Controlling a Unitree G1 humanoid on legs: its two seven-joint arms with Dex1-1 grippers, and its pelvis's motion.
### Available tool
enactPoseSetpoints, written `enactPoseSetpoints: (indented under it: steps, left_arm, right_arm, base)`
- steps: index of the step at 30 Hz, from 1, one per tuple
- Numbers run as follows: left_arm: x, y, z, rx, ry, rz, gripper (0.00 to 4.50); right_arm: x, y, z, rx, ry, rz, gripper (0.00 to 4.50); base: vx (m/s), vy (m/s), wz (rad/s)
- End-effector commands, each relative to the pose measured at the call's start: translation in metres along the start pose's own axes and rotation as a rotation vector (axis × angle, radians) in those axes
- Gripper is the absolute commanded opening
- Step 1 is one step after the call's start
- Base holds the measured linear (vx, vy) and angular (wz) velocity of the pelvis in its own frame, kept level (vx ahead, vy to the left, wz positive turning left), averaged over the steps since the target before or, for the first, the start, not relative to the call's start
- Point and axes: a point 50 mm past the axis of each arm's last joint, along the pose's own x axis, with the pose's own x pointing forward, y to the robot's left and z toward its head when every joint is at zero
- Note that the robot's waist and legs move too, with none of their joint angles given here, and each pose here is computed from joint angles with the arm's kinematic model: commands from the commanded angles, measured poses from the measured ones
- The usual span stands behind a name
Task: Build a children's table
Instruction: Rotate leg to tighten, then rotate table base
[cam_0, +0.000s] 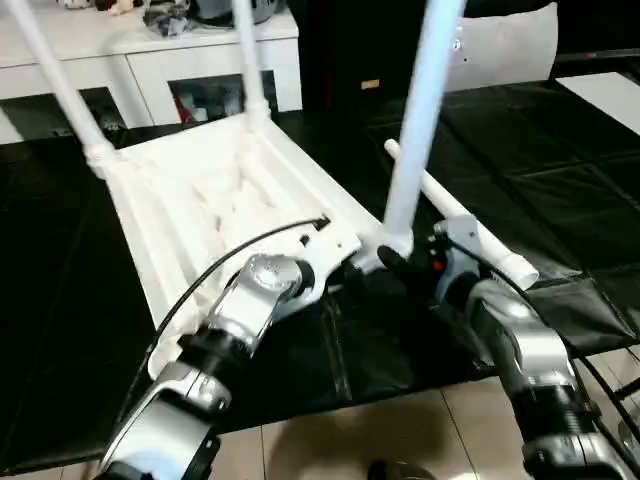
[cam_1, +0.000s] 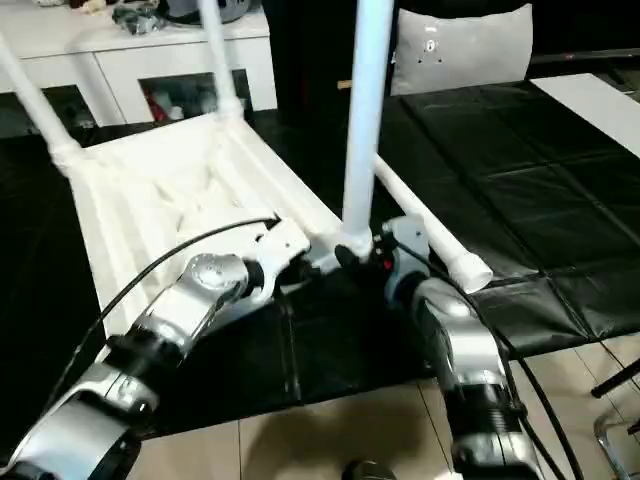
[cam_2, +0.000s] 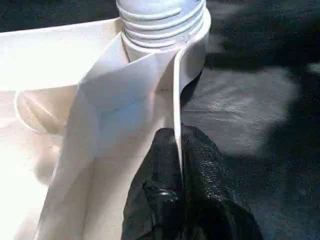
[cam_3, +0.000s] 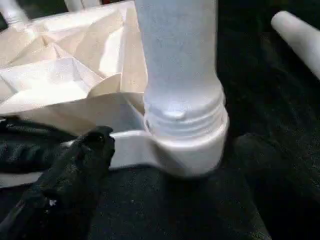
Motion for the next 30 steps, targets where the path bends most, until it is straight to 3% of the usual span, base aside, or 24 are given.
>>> enactPoseSetpoints:
  steps: [1, 5, 6, 9, 16, 18, 21, 22, 24, 26, 30]
  left_arm:
    - [-0.006, 0.015, 0.02, -0.01, -0.132, 0.099, 0.0]
    - [-0.005, 0.01, 0.026, -0.009, -0.198, 0.043, 0.0]
    - [-0.005, 0.008, 0.027, -0.016, -0.215, 0.021, 0.27]
    - [-0.01, 0.006, 0.028, 0.012, -0.23, -0.034, 0.44]
    - [-0.041, 0.03, 0.024, 0.07, -0.212, 0.071, 0.68]
    - [-0.056, 0.044, 0.021, 0.07, -0.188, 0.147, 0.68]
    - [-0.08, 0.066, 0.011, 0.071, -0.122, 0.259, 0.68]
    - [-0.088, 0.072, 0.007, 0.078, -0.094, 0.286, 0.4]
    - [-0.096, 0.078, 0.002, 0.091, -0.054, 0.325, 0.33]
    - [-0.13, 0.099, -0.02, 0.138, 0.133, 0.432, 0.17]
    - [-0.154, 0.112, -0.038, 0.191, 0.294, 0.511, 0.07]
  right_arm:
    - [-0.003, 0.001, 0.009, -0.003, -0.055, -0.02, 4.44]
    - [-0.005, 0.005, 0.007, 0.039, -0.066, -0.04, 4.44]
    - [-0.006, 0.006, 0.006, 0.048, -0.062, -0.046, 4.5]
    - [-0.004, 0.016, -0.004, 0.046, 0.017, 0.002, 4.5]
    - [-0.001, 0.024, -0.007, -0.009, 0.075, 0.06, 4.5]
    - [0.001, 0.025, -0.009, -0.005, 0.089, 0.061, 4.5]
    - [0.003, 0.028, -0.01, -0.02, 0.106, 0.08, 4.5]
    - [0.004, 0.029, -0.01, -0.022, 0.112, 0.087, 4.5]
    - [0.005, 0.029, -0.01, -0.028, 0.119, 0.094, 4.5]
    - [0.01, 0.032, -0.01, -0.052, 0.138, 0.118, 4.5]
    - [0.017, 0.035, -0.008, -0.065, 0.137, 0.126, 4.5]
  base:
    - [0.0, 0.0, 0.0]
    - [0.0, 0.0, 0.0]
    - [0.0, 0.0, 0.0]
    - [0.0, 0.0, 0.0]
    - [0.0, 0.0, 0.0]
    - [0.0, 0.0, 0.0]
    - [0.0, 0.0, 0.0]
    - [0.0, 0.0, 0.0]
    - [0.0, 0.0, 0.0]
    - [0.0, 0.0, 0.0]
    - [0.0, 0.0, 0.0]
